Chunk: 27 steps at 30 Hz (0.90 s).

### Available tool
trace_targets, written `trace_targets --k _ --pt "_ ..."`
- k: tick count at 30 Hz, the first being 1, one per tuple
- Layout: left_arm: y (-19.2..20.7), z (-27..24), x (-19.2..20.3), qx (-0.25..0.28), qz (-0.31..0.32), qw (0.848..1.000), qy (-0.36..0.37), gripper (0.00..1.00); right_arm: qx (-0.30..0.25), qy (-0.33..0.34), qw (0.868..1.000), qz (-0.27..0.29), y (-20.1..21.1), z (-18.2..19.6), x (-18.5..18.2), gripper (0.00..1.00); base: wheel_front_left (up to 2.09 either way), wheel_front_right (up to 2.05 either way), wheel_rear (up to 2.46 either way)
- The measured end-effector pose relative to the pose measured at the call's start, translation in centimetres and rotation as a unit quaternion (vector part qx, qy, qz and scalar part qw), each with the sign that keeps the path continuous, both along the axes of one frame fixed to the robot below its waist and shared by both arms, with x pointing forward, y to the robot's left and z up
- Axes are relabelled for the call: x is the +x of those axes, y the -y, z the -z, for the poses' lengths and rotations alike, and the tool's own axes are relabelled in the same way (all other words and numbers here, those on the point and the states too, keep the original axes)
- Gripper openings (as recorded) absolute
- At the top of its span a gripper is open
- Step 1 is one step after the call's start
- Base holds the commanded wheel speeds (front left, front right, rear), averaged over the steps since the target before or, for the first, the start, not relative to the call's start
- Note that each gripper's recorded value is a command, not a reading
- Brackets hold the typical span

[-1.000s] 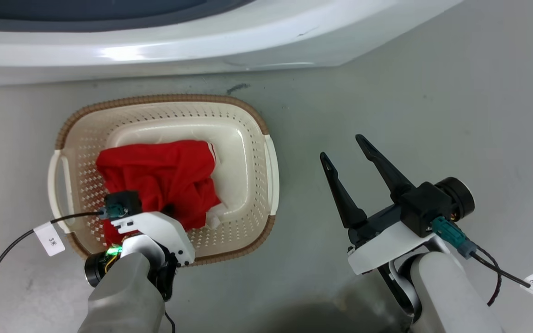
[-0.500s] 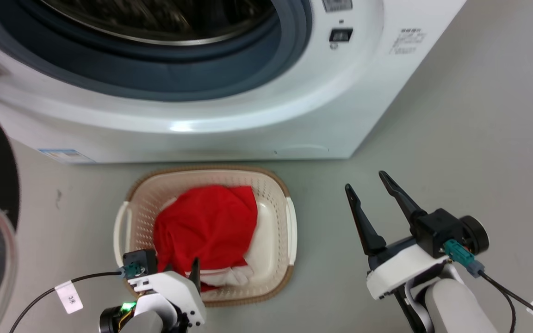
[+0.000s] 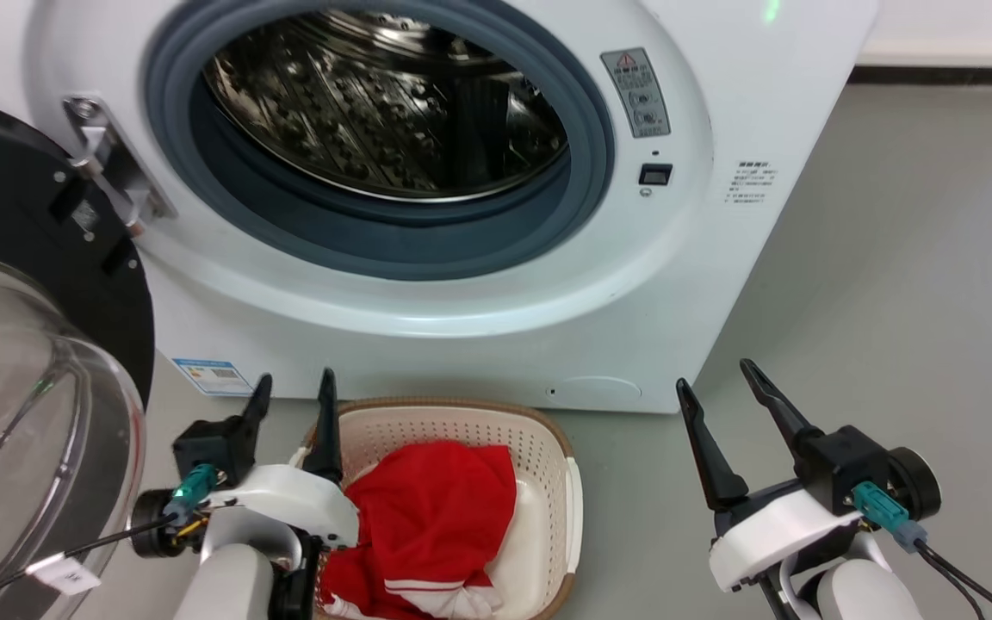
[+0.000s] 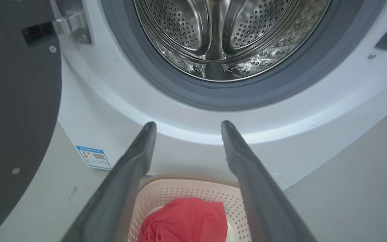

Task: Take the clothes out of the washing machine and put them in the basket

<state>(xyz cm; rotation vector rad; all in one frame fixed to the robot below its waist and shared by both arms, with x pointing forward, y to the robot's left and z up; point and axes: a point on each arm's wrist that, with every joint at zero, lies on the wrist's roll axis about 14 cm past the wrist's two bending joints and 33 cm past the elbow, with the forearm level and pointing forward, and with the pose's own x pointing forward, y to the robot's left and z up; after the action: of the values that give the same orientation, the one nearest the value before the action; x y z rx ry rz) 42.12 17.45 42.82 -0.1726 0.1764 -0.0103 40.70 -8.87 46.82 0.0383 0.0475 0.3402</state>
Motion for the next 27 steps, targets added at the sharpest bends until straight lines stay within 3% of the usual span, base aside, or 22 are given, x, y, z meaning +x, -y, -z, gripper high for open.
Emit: trace_targets --k 6,12,27 --pt "-1.1 -6.6 -0.5 0.028 -0.01 0.994 0.105 1.0 -0.006 0.023 1.0 0.008 0.5 -1.7 -0.9 1.0 0.0 0.0 0.0" --pt "-1.4 -9.5 -2.1 0.064 0.0 0.987 0.15 1.0 -0.011 0.048 0.999 0.017 1.2 -3.4 -1.8 1.0 0.0 0.0 0.0" --pt "-0.4 -8.0 -5.5 0.076 0.02 0.988 0.131 1.0 -0.03 0.059 0.996 0.055 3.9 -4.9 -4.3 1.0 0.0 0.0 0.0"
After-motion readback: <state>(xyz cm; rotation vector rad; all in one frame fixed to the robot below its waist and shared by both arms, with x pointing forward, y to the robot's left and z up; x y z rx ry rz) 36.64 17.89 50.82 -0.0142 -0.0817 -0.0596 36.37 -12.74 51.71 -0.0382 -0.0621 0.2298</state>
